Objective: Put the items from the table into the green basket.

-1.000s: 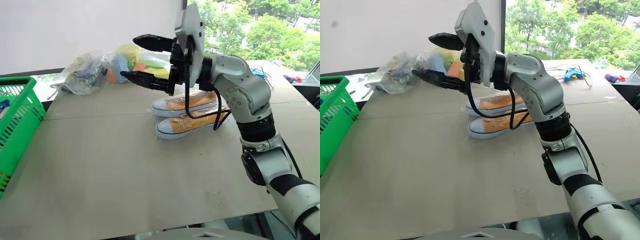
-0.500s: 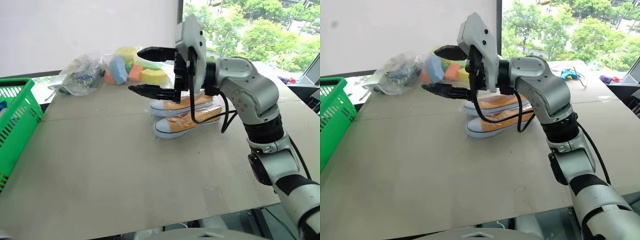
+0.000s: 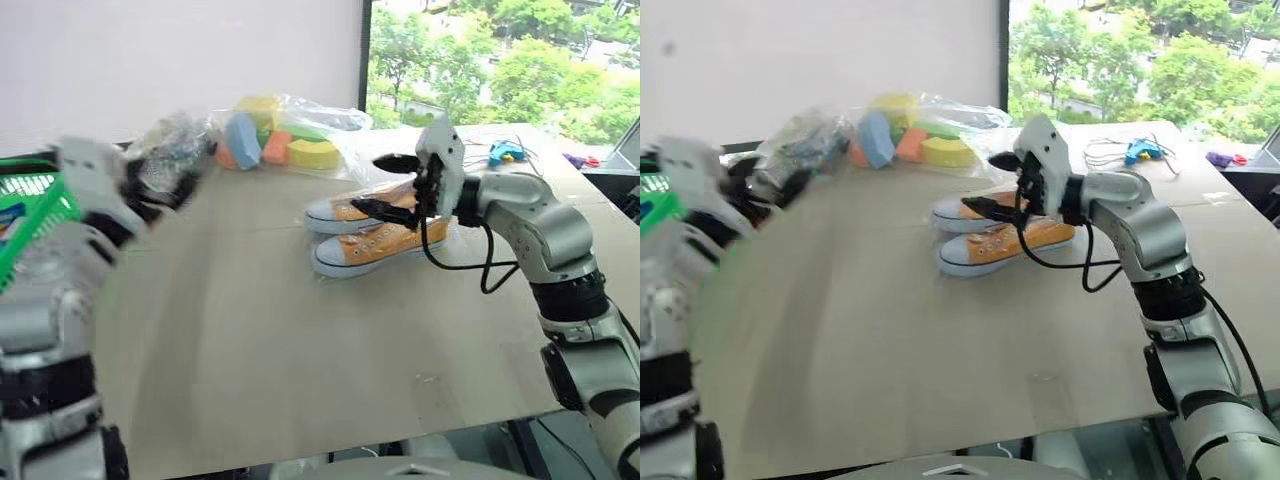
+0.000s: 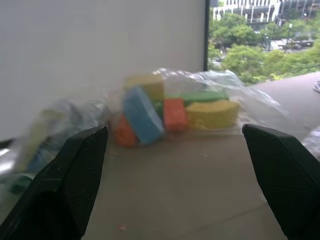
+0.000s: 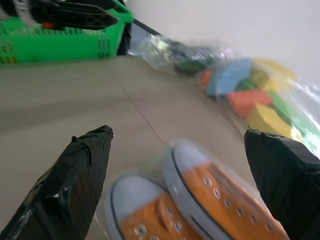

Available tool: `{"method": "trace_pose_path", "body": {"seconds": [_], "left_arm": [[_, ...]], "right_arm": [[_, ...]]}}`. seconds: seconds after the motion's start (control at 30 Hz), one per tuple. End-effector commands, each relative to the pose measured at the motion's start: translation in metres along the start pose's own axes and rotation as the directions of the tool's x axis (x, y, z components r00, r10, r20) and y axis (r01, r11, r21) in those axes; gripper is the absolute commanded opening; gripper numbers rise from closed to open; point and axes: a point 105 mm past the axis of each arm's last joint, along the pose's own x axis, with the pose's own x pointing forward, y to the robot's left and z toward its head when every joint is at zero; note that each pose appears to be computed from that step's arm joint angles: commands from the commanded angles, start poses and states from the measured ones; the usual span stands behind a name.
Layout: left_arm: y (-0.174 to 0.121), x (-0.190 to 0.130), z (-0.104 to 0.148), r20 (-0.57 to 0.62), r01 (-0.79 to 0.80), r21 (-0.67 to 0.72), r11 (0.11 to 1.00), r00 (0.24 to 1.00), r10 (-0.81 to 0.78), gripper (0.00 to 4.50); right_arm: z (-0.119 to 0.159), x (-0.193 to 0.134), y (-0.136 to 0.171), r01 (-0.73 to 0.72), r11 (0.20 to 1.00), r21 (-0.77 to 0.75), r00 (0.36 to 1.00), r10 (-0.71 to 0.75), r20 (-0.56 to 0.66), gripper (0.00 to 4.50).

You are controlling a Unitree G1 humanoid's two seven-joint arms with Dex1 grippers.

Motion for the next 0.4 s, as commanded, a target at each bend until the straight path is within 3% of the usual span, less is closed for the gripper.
{"method": "trace_pose_path", "body": {"seconds": [0.03,0.17,0.4], "left_arm": [[-0.039,-0.016,-0.003,-0.014,0.079,0.026,0.997,0.997,-0.079,4.44],[-0.062,-0.044,-0.046,-0.111,0.074,-0.094,0.993,0.99,-0.084,4.44],[-0.07,-0.077,-0.076,-0.205,0.054,-0.117,0.992,0.976,-0.077,4.44]], "right_arm": [[-0.002,-0.027,-0.008,0.08,0.996,-0.039,0.997,-0.08,-0.006,4.5],[-0.043,-0.07,-0.01,0.18,0.984,0.005,0.977,-0.178,-0.115,4.5],[-0.076,-0.114,-0.005,0.308,0.951,0.026,0.93,-0.296,-0.219,4.5]]}}
